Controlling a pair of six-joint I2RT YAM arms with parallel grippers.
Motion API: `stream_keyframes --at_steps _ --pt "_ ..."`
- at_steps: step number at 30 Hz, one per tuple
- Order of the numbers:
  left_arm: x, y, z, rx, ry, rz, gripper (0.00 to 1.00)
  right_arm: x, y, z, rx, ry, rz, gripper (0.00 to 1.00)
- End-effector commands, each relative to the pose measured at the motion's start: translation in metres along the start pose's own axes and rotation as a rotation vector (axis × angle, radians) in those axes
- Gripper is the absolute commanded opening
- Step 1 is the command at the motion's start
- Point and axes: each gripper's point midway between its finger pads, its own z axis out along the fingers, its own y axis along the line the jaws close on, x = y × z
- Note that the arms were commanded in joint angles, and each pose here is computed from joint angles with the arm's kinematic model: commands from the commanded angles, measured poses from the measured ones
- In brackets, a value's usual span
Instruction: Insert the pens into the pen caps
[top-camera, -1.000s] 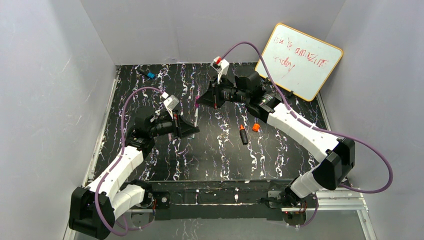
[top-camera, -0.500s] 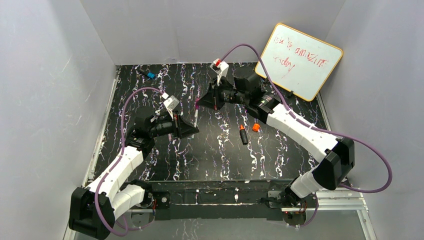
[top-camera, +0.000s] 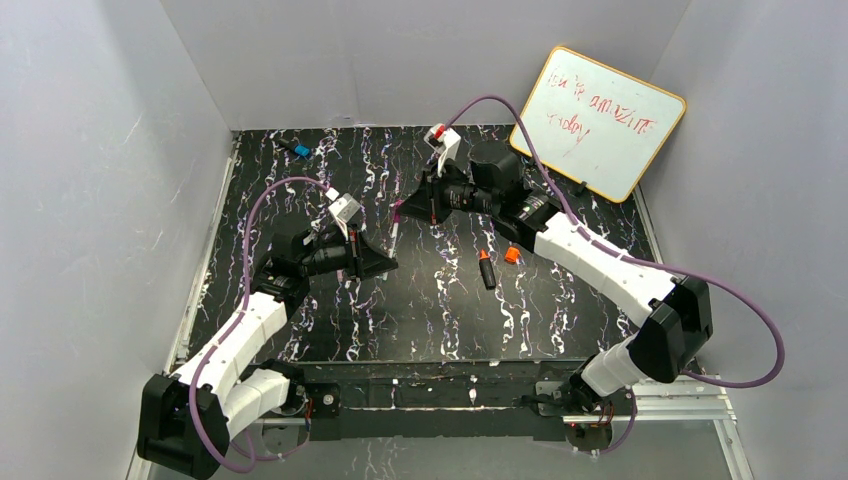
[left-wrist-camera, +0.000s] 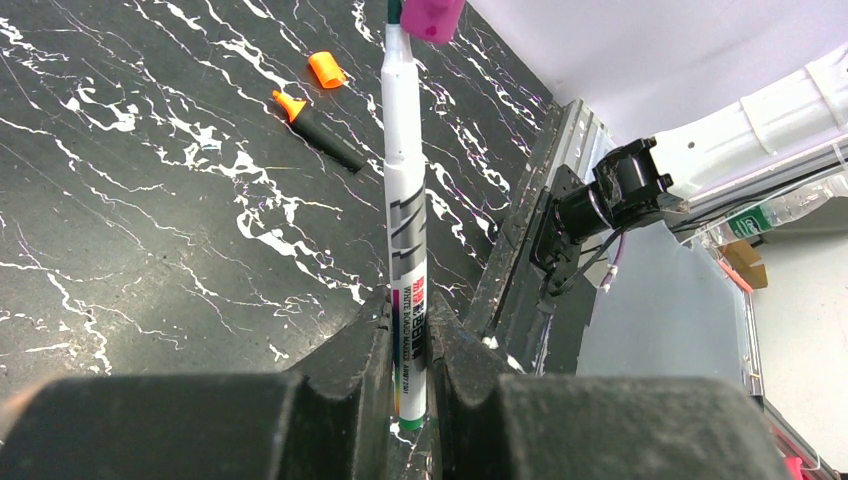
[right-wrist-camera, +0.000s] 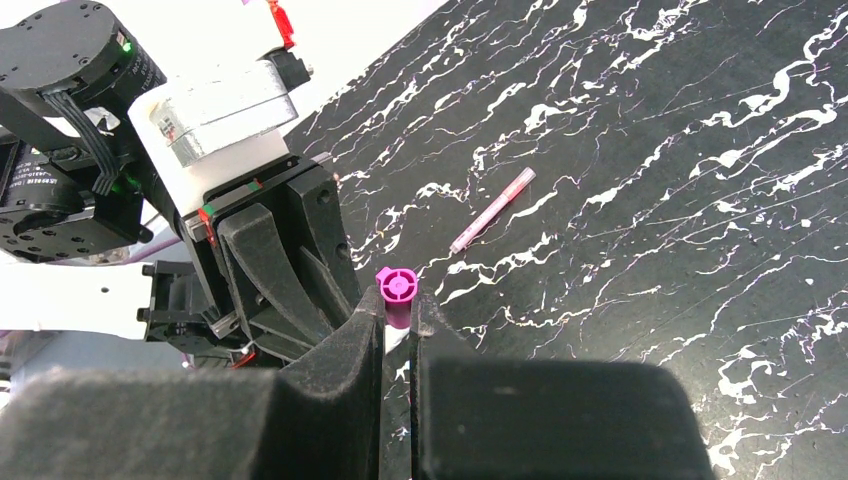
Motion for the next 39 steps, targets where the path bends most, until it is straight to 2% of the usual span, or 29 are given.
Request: stream_keyframes --at_steps 1,26,32,39 --pt "-0.032 -0.020 -0.004 0.047 -0.092 0.140 0.00 0.012 0.001 -0.004 0.000 0.029 0.015 0.13" --pt "-0.016 -0.019 0.002 0.059 -0.022 0.111 0.00 -0.050 0.003 -0.011 0.039 -0.181 -0.071 0.12" --pt "-0.012 -0.018 0.005 0.056 0.001 0.106 0.00 -0.060 0.007 -0.015 0.019 -0.208 -0.079 0.13" --pt "-0.012 -0.016 0.004 0.038 0.001 0.113 0.00 -0.056 0.006 -0.017 0.015 -0.180 -0.076 0.13"
